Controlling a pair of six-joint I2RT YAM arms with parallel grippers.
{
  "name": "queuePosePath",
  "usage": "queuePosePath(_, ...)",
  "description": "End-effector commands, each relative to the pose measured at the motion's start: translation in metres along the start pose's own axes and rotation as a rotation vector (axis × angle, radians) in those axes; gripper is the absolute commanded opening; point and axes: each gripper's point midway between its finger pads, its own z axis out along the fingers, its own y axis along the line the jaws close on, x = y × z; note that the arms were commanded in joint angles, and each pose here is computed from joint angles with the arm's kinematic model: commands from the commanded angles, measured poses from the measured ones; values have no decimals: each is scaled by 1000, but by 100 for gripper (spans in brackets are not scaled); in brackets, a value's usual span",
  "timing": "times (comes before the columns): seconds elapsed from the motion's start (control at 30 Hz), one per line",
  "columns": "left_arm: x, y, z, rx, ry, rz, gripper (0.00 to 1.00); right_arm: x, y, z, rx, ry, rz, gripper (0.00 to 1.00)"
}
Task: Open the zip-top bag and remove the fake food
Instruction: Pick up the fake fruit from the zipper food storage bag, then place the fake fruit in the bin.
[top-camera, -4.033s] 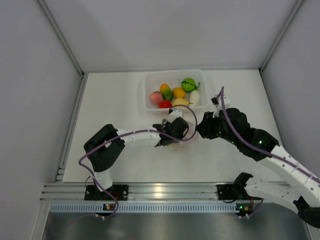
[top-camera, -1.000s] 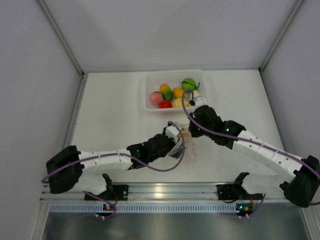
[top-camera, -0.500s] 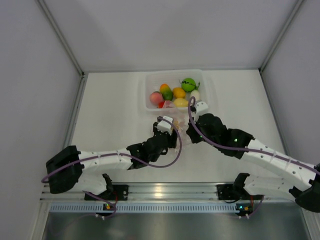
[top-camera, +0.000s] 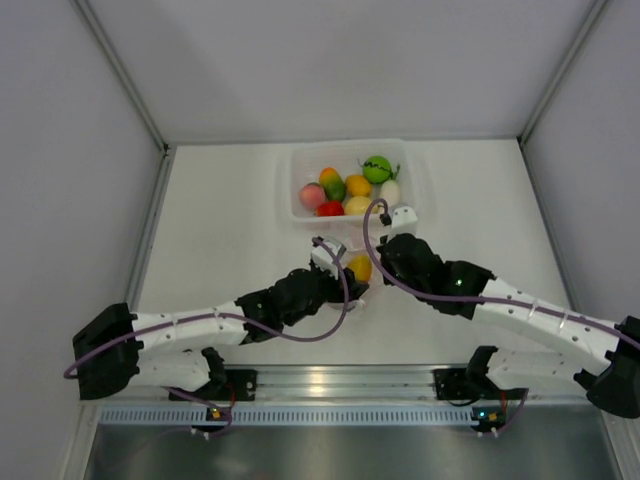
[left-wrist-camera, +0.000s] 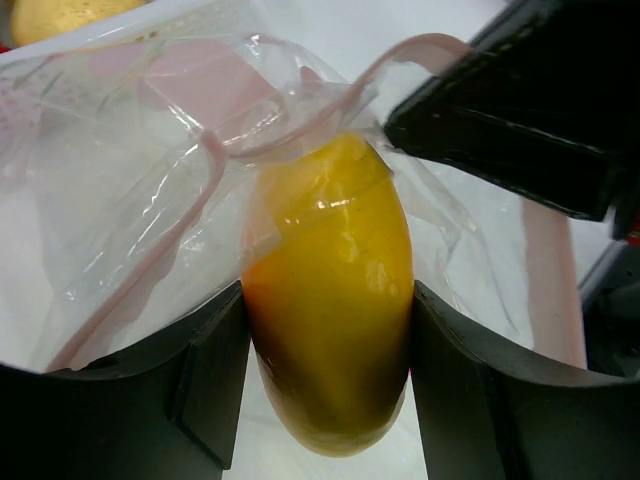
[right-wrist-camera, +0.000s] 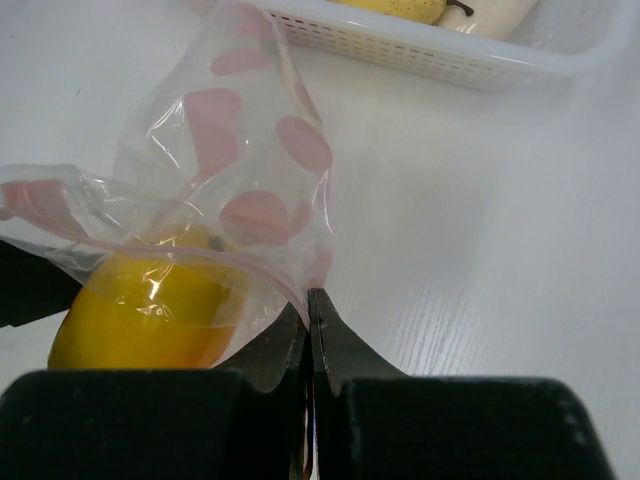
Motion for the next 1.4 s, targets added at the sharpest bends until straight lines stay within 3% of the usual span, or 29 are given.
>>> queuePosePath(0.0,-24,-38,-19,221,-62,-35,0,-13,-13,1,95,-49,3,0)
queuePosePath(0.1,-18,-52,-27,317,-32,-12,0,-15,-16,2,118,-59,18,0)
queuePosePath(0.23,-25,-49,-38,321,-70,-23,0,-10,-19,6,147,-39,12,0)
queuePosePath(0.43,-64,-6,-58,127,-287,-118,0,3,-20,11,154,-5,8,0)
queuePosePath(0.6,-83,24,-71,12,-431,-189,0,1,2,5,36,-26,-1,0)
queuePosePath(0.77,-95,50,-68,-149,-504,-248,0,-3,40,-9,-100,-51,-66,0)
queuePosePath(0.9,-125,50,-66,-209,-568,-305,0,-4,42,-12,-71,-49,-80,0)
queuePosePath(1.07,-151,53,-58,-285,-616,-350,0,-9,16,-19,50,-60,-82,0)
queuePosePath(1.13,-160,43,-45,-232,-589,-378,0,-13,4,-23,99,-62,-75,0)
queuePosePath(1.2,-165,56,-29,-232,-566,-464,0,-10,-12,-26,152,-40,-80,0)
queuePosePath(1.37,-193,75,1,-196,-517,-494,0,-17,-47,-41,235,-53,-23,0)
